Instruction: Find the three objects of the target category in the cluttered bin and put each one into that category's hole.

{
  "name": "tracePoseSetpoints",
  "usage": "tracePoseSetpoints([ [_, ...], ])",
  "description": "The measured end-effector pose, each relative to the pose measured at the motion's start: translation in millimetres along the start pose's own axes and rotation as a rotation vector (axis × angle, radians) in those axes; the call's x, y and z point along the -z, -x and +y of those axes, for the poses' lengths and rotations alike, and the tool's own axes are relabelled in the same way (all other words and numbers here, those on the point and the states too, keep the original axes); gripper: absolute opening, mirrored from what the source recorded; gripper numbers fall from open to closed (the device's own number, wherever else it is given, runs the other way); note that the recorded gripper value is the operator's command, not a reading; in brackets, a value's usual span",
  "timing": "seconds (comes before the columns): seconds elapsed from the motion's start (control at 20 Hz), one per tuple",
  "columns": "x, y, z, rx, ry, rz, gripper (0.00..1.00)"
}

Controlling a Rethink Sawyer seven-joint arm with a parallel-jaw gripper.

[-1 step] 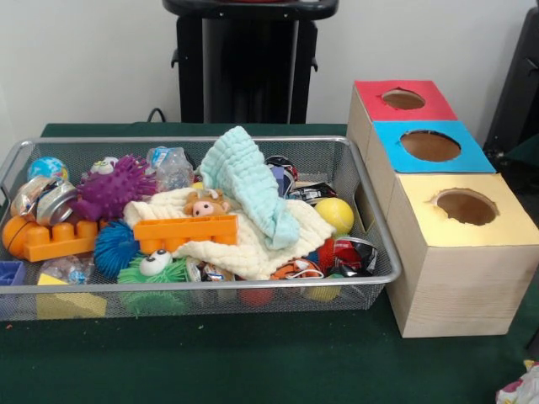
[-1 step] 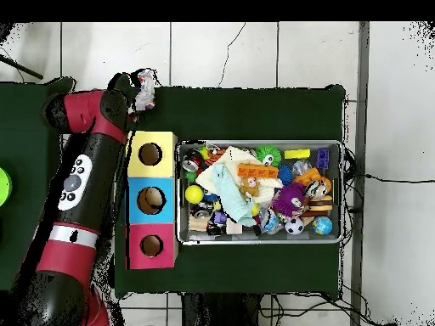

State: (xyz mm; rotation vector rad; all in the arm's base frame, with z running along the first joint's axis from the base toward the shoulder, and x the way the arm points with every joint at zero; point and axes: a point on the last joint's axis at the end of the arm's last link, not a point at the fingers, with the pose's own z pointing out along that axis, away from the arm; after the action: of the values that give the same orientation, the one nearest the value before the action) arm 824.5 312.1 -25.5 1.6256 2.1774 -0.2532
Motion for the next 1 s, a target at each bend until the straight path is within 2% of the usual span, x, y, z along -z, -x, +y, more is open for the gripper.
tracePoseSetpoints([
  [0.75, -18, -8.0, -16, 0.024, -0.032, 0.013, 1.00],
  [1.0, -19, -13.2, -19, 0.031, -0.024, 0.020, 1.00],
])
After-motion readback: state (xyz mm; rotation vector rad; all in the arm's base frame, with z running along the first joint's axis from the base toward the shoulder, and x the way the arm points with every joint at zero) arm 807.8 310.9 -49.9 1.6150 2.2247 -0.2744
